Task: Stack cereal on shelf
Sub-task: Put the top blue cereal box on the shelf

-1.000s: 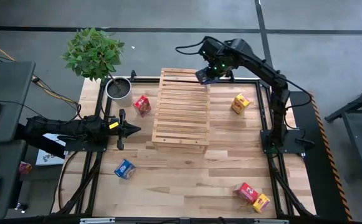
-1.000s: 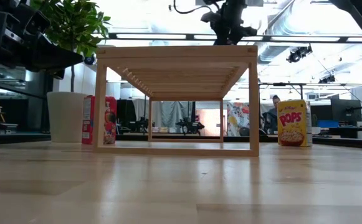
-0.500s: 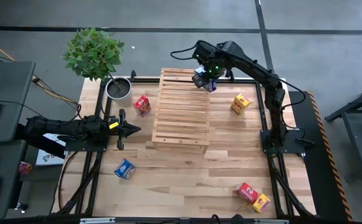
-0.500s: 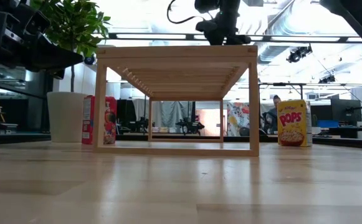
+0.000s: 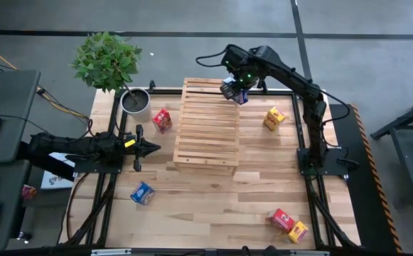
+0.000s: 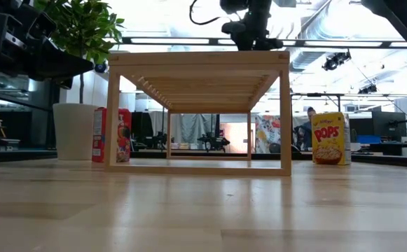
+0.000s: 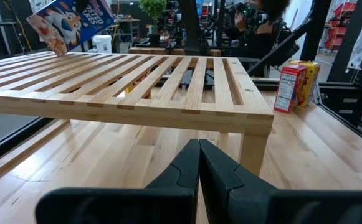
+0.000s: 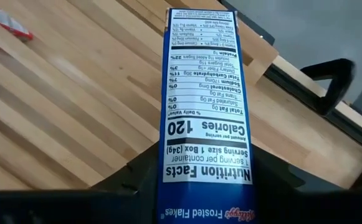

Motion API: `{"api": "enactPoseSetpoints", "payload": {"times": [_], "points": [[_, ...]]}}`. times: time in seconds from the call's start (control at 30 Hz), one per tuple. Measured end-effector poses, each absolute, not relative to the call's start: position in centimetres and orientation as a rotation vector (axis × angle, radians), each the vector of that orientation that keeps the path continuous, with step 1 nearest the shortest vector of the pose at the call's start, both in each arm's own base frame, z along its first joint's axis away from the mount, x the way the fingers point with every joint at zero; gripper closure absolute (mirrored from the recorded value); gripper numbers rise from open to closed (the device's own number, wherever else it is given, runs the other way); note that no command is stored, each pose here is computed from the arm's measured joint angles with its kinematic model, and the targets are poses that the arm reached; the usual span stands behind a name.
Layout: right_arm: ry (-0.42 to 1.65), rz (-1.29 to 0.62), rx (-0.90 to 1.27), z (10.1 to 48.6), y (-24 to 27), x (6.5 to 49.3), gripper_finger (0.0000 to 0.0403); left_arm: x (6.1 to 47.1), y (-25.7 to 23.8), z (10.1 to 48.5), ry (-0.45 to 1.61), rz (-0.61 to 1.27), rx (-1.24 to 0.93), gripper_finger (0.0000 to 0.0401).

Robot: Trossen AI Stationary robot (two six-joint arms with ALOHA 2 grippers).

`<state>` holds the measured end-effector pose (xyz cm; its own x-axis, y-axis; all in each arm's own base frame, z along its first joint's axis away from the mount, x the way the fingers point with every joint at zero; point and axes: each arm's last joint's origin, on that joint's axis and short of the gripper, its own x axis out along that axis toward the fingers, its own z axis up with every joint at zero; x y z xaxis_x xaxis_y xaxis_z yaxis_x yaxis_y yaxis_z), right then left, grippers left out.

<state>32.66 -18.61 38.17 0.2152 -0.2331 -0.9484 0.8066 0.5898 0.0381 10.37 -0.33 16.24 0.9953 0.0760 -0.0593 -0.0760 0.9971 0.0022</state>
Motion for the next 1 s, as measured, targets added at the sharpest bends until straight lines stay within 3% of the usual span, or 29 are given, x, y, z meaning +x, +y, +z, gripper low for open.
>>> {"api": "enactPoseSetpoints", "payload": {"times": [0.3,0.67,1.0], "points": [[1.094,-0.644,0.705,39.8,-17.8,31.6,0.0331,10.4,-0.3,16.3,0.059,0.076,0.0,0.0401],[0.98,-0.532,0.808,43.3,-15.4,29.1,0.0331,10.4,-0.3,16.2,0.059,0.076,0.0,0.0401],[1.022,-0.269,0.795,43.5,-12.0,30.5,0.033,10.4,-0.3,16.2,0.059,0.076,0.0,0.0401]]}}
